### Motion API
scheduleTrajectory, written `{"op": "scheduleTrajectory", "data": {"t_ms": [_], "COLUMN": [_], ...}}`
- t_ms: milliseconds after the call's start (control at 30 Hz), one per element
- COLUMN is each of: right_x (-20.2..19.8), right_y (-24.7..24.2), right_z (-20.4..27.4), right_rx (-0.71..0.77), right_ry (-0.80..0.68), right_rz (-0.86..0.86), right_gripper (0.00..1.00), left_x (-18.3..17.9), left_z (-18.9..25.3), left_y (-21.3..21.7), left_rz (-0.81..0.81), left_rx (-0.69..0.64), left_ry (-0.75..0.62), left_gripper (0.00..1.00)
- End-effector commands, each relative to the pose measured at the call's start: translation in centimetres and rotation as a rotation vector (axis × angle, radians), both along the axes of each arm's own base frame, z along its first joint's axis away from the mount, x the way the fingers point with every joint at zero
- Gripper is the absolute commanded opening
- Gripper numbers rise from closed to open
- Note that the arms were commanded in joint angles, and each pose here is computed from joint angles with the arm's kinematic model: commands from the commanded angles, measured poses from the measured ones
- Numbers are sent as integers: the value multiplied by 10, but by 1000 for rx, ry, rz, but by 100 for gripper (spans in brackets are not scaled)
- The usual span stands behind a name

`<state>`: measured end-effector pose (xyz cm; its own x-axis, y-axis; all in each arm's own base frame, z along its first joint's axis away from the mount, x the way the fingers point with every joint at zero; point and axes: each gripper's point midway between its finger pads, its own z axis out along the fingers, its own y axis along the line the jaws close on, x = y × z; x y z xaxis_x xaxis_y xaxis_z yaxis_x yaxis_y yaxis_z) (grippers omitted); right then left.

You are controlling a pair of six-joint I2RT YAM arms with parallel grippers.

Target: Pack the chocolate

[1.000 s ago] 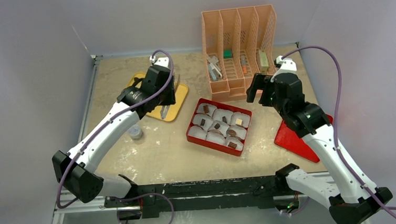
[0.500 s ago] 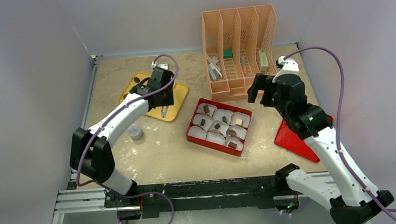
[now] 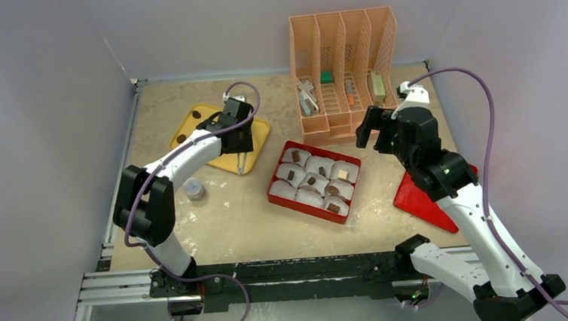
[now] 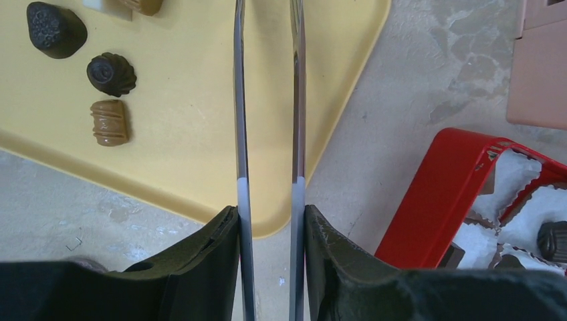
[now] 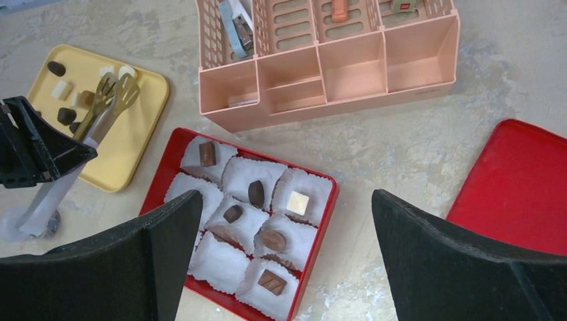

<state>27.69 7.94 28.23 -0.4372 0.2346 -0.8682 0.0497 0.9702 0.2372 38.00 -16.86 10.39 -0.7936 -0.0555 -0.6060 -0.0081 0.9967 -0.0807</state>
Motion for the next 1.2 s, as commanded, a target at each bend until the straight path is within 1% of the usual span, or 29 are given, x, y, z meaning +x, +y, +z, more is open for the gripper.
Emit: {"op": "scheduleTrajectory", "data": {"t_ms": [0, 333, 667, 767, 933, 1167], "right_x": [-1, 0, 1, 2, 3, 5], "right_y": [-9, -8, -10, -9, -8, -6], "right_z": [7, 7, 6, 5, 5, 3], "right_rx": [-16, -17, -27, -28, -28, -24], "right_ry": [-28, -28, -27, -26, -25, -19], "right_rz": [-35, -32, -36, -36, -32, -25], "right_gripper": [99, 99, 99, 99, 99, 99], "left_x": [27, 34, 42, 41, 34, 17], "left_z": [29, 23, 19, 21, 24, 37], "left_y": [-7, -6, -6, -6, -5, -1], "left_rz": [29, 43, 37, 33, 13, -7], "left_rx": [-53, -44, -54, -53, -52, -59], "left_ry": [-107, -98, -96, -96, -80, -63], "left_gripper": [36, 39, 39, 36, 27, 22]}}
